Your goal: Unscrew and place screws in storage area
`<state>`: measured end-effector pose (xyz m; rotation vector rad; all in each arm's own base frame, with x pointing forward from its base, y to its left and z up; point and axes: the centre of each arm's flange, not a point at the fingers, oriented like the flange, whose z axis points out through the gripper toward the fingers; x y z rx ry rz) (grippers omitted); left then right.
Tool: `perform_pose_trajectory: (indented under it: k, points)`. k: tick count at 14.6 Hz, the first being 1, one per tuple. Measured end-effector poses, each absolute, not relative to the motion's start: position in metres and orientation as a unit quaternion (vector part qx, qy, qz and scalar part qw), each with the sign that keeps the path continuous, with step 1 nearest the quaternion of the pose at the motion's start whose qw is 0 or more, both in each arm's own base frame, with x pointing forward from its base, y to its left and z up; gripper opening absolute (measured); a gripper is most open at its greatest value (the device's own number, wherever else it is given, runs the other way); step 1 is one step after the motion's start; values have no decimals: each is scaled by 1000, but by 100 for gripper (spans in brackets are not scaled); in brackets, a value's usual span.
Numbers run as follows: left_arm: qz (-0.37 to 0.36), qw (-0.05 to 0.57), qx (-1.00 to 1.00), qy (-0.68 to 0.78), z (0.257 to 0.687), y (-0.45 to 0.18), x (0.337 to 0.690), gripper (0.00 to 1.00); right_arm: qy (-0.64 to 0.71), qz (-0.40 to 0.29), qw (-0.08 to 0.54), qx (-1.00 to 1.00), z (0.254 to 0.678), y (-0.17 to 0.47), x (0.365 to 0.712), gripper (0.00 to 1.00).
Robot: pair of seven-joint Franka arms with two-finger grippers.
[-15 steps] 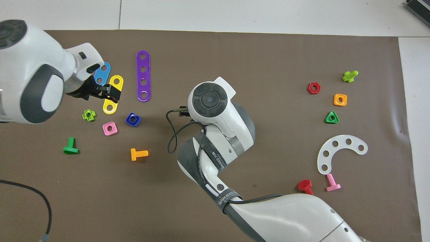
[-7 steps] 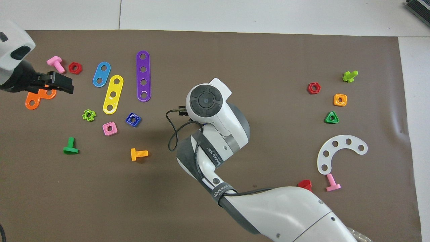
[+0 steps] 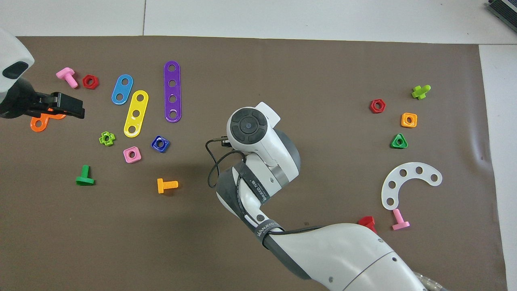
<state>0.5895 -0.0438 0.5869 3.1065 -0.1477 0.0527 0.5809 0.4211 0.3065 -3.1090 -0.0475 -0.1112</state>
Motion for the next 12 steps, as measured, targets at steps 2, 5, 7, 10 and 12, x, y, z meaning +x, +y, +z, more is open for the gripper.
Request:
perform_pose_trajectory:
  k: [2, 5, 7, 10, 12]
  points:
    - [16, 16, 999, -48, 586, -44, 589, 100, -15, -34, 14, -999, 304, 421, 580, 50]
    - [18, 15, 999, -41, 586, -36, 590, 100, -15, -33, 14, -999, 304, 420, 580, 43]
    - [19, 15, 999, -33, 585, -28, 591, 100, -16, -34, 14, -999, 306, 421, 580, 19]
    - [21, 14, 999, -22, 582, -14, 592, 100, -16, -37, 17, -999, 311, 423, 580, 19]
    - [22, 14, 999, -23, 583, -15, 592, 100, -11, -41, 20, -999, 323, 424, 582, 19]
